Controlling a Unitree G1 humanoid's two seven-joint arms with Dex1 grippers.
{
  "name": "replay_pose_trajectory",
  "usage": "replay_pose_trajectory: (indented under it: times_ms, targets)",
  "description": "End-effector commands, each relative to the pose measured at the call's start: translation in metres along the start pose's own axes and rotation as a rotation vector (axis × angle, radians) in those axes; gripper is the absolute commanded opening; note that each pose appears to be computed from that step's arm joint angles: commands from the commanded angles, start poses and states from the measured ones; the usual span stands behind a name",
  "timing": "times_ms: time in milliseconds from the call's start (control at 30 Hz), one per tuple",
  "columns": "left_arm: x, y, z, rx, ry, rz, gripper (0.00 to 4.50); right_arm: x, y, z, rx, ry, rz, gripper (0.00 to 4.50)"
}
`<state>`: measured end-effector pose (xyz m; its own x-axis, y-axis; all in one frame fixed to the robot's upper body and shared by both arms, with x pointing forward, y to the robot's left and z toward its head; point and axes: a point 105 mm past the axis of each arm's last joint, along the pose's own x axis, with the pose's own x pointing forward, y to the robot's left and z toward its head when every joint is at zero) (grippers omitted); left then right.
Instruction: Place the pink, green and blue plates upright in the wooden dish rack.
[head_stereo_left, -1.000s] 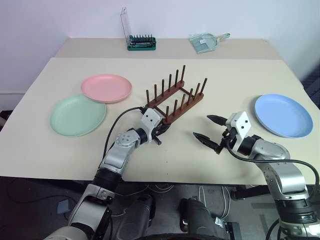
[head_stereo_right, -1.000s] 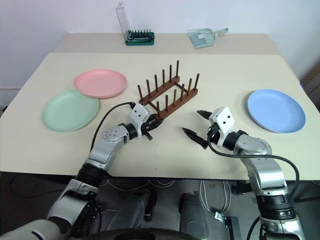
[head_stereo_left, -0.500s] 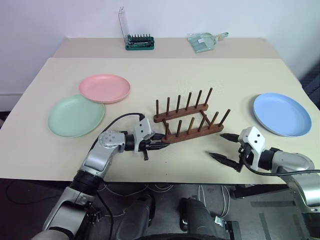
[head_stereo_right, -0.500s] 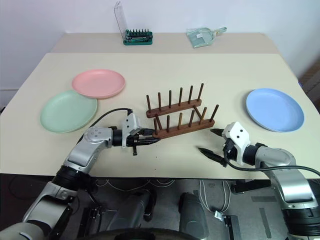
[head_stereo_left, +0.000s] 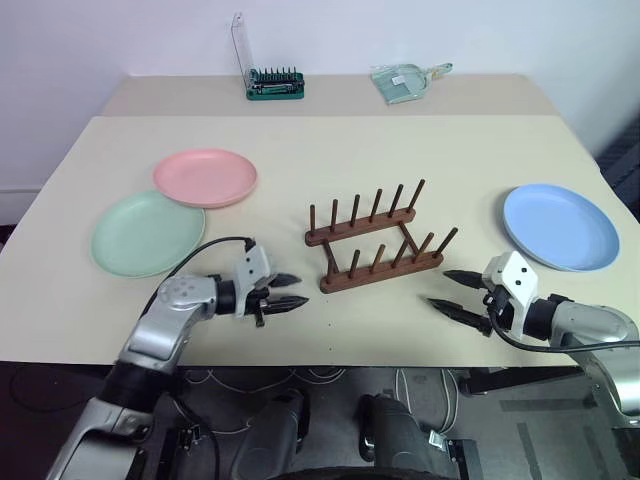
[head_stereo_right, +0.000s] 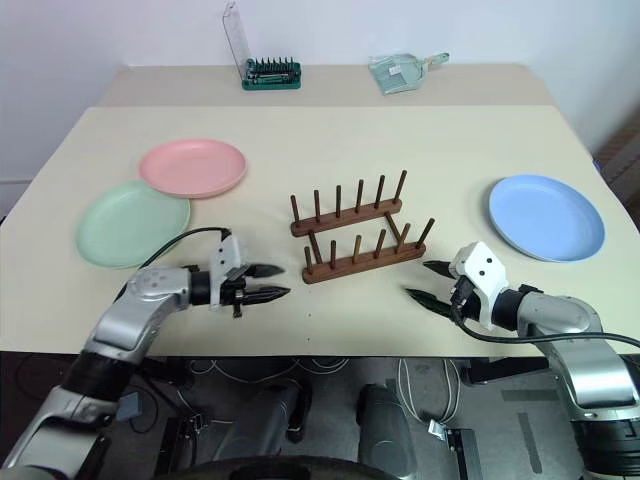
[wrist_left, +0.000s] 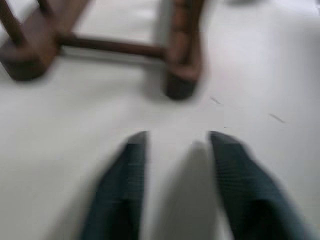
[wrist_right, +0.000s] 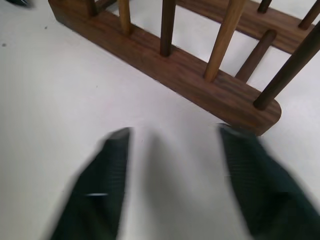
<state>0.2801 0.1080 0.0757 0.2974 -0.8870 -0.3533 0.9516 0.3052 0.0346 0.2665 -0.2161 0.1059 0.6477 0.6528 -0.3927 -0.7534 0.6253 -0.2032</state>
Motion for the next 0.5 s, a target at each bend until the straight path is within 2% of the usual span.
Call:
replay_pose_trajectory:
  times_ms: [33, 67, 100, 200, 267, 500]
  targets:
    - [0.008, -0.019, 0.007, -0.017, -0.01, -0.069, 0.0, 0.002, -0.003, 0.004, -0.035, 0.007, 0.006, 0.49]
    - [0.011, -0.021, 0.007, -0.021, -0.006, -0.071, 0.0, 0.002, -0.003, 0.003, -0.037, 0.015, 0.009, 0.07]
    - [0.012, -0.022, 0.007, -0.022, -0.002, -0.07, 0.0, 0.003, -0.004, 0.003, -0.039, 0.02, 0.01, 0.02]
    - [0.034, -0.027, 0.004, -0.009, 0.016, -0.075, 0.0, 0.009, -0.01, -0.006, -0.07, 0.085, -0.014, 0.02]
    - [0.042, -0.017, 0.003, -0.001, 0.021, -0.013, 0.0, 0.013, -0.014, -0.011, -0.079, 0.099, -0.025, 0.02]
    - [0.039, 0.014, 0.006, 0.007, -0.017, 0.175, 0.0, 0.033, -0.028, -0.017, -0.153, 0.115, -0.091, 0.02]
